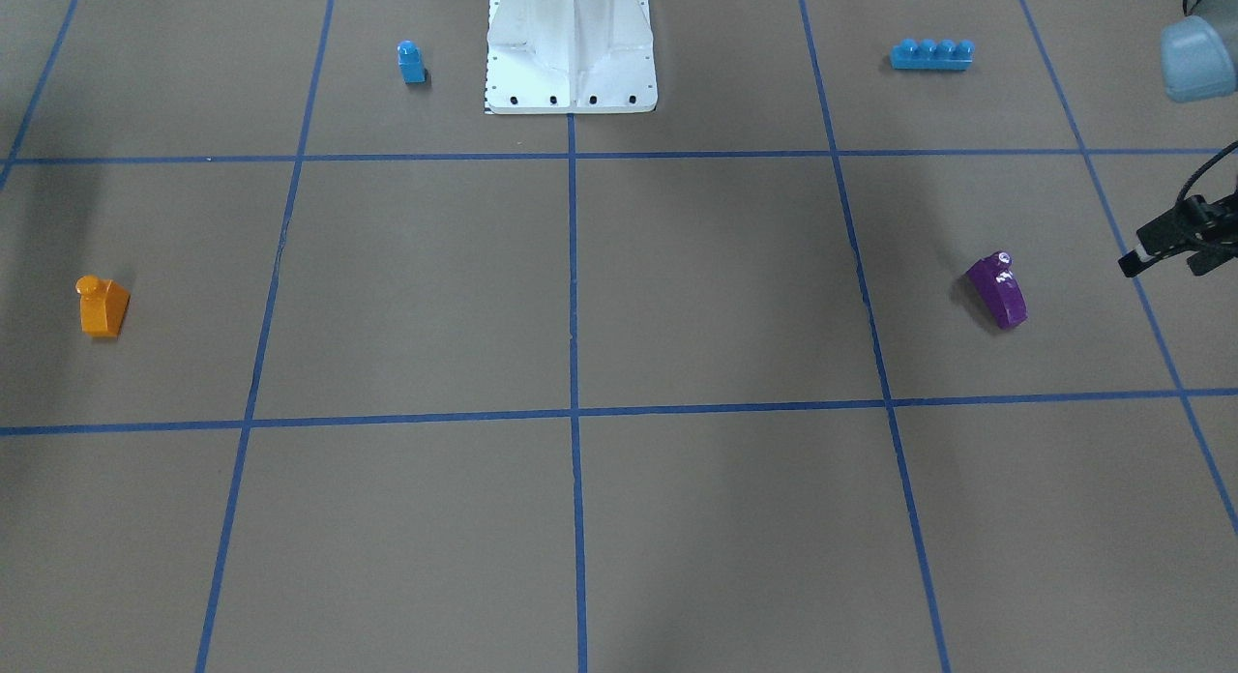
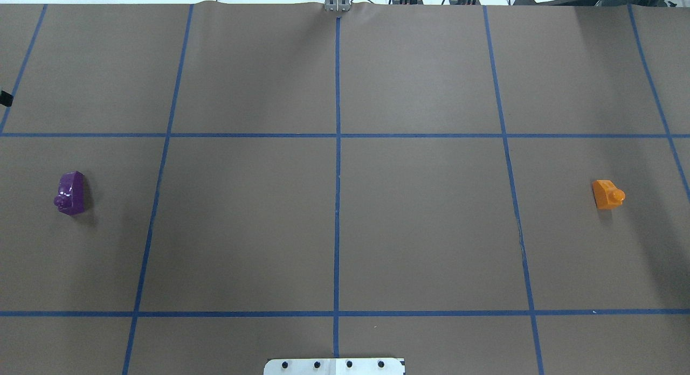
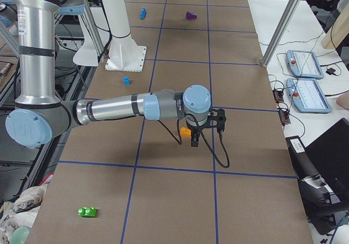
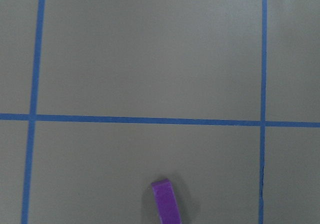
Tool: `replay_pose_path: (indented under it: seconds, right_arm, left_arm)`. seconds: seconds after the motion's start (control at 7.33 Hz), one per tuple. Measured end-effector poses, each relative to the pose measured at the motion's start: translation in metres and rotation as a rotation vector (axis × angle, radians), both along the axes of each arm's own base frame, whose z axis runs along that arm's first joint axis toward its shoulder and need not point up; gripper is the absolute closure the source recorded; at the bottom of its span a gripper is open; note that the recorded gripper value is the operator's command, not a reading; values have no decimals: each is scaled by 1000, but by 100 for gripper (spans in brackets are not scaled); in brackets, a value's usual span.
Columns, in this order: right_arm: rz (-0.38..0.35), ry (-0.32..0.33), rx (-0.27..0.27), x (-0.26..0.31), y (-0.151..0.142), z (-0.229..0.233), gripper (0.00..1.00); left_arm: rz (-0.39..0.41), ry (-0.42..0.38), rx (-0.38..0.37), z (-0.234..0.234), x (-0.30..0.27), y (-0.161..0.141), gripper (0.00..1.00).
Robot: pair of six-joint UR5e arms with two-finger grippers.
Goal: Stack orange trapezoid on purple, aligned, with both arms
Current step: 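Lower the left gripper onto the purple trapezoid block and grasp it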
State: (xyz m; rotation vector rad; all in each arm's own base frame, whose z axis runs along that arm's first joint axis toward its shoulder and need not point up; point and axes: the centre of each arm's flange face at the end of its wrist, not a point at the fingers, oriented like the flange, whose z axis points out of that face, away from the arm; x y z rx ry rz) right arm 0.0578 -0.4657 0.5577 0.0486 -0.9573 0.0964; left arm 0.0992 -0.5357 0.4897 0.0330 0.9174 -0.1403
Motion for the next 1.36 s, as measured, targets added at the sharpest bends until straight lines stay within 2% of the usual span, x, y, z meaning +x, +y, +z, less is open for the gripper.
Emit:
replay_pose_path:
  seconds: [0.27, 0.41, 0.68, 0.95, 1.09, 1.23, 1.36]
  right_arm:
    - [-2, 2, -2, 0, 2, 3, 0]
    - [-5, 3, 1, 0, 2, 3, 0]
    - [-7, 4, 3, 0, 3, 4, 0]
    - [-7, 4, 4, 0, 3, 4, 0]
    - [-6, 4, 4, 0, 2, 4, 0]
    - [-6, 4, 5, 0, 2, 3, 0]
    - [-6, 4, 8, 0, 1, 1, 0]
  left_arm:
    - [-89, -68, -23, 25, 72, 29, 0]
    - [-107, -91, -27, 38, 98, 46, 0]
    - [-95, -140, -35, 56, 142, 72, 0]
    - [-61, -169, -51, 73, 162, 84, 0]
    - [-53, -178, -58, 80, 164, 87, 5]
    - [-49, -186, -65, 86, 162, 91, 28]
    - [-46, -194, -73, 92, 159, 96, 41]
